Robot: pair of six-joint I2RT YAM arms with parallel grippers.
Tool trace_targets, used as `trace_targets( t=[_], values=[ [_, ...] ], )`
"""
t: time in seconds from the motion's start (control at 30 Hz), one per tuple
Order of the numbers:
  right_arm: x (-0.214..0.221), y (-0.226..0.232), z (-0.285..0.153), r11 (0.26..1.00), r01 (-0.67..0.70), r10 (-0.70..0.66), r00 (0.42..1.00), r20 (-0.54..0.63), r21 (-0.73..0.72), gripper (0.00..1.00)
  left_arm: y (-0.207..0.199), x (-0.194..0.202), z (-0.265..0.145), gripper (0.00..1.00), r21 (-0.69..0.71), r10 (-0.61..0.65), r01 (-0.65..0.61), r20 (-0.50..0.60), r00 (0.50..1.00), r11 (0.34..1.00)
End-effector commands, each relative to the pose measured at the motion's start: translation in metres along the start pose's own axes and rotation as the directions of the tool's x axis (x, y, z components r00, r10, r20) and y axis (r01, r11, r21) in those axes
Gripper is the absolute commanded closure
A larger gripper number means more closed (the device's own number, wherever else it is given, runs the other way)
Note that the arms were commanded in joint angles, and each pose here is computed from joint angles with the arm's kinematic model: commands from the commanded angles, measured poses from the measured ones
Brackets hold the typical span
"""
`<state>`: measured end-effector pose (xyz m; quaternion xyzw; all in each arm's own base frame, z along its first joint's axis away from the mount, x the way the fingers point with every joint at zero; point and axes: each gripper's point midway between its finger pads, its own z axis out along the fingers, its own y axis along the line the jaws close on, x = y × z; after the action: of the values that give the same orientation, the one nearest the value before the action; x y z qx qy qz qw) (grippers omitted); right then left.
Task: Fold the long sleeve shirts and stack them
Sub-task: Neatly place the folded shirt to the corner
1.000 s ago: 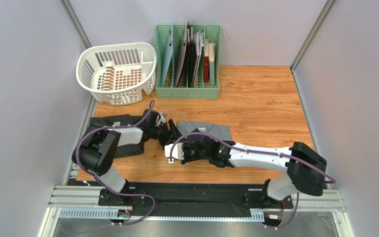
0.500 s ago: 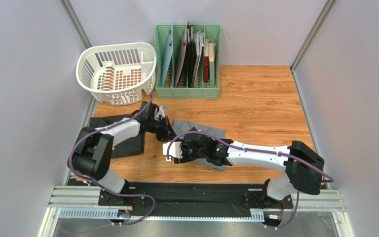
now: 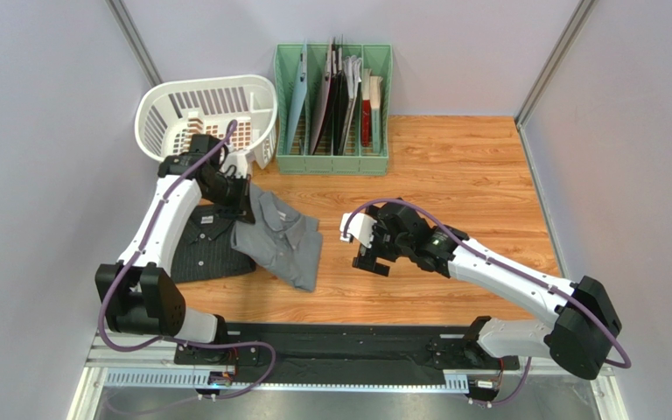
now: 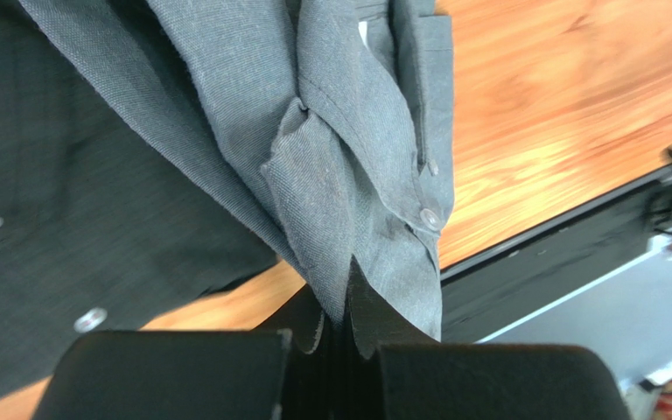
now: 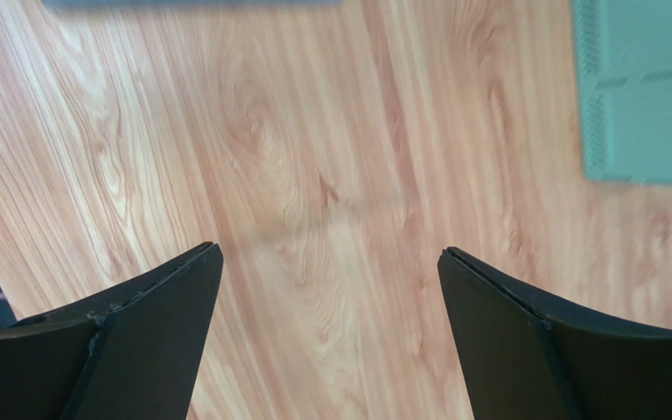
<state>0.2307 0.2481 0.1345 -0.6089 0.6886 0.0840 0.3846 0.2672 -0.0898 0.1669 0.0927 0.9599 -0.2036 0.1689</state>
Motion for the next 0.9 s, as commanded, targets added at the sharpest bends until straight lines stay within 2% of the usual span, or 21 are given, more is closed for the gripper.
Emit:
trace_targets(
  t=[0.0,0.1,0.2,0.33,0.6,0.87],
  values=[
    [0.025,0.002,-0.013,0.998,-0.068,0.068,0.996,-0.062,-0.002,0.0,0.021,0.012,-0.044,1.0,-0.081,0.127,-0.131,-0.054,0.99,0.988],
    [0.029,-0.001,-0.015,0.997,-0.071,0.071,0.995,-0.066,0.007,0.0,0.03,-0.005,-0.068,1.0,-0.122,0.134,-0.132,0.008,0.991,0.984],
    [0.033,-0.004,-0.014,0.997,-0.072,0.073,0.995,-0.069,0.013,0.0,0.03,-0.02,-0.085,1.0,-0.144,0.192,-0.182,0.058,0.98,0.973],
    [0.034,-0.008,-0.014,0.997,-0.077,0.079,0.994,-0.07,0.025,0.0,0.017,-0.033,-0.107,1.0,-0.147,0.222,-0.202,0.138,0.965,0.968],
    [0.036,-0.012,-0.011,0.997,-0.071,0.073,0.995,-0.071,0.035,0.0,0.011,-0.022,-0.122,1.0,-0.163,0.249,-0.225,0.146,0.957,0.96],
    [0.033,-0.011,-0.008,0.997,-0.078,0.079,0.995,-0.064,0.022,0.0,0.043,-0.022,-0.116,1.0,-0.218,0.266,-0.233,0.138,0.954,0.948]
  ],
)
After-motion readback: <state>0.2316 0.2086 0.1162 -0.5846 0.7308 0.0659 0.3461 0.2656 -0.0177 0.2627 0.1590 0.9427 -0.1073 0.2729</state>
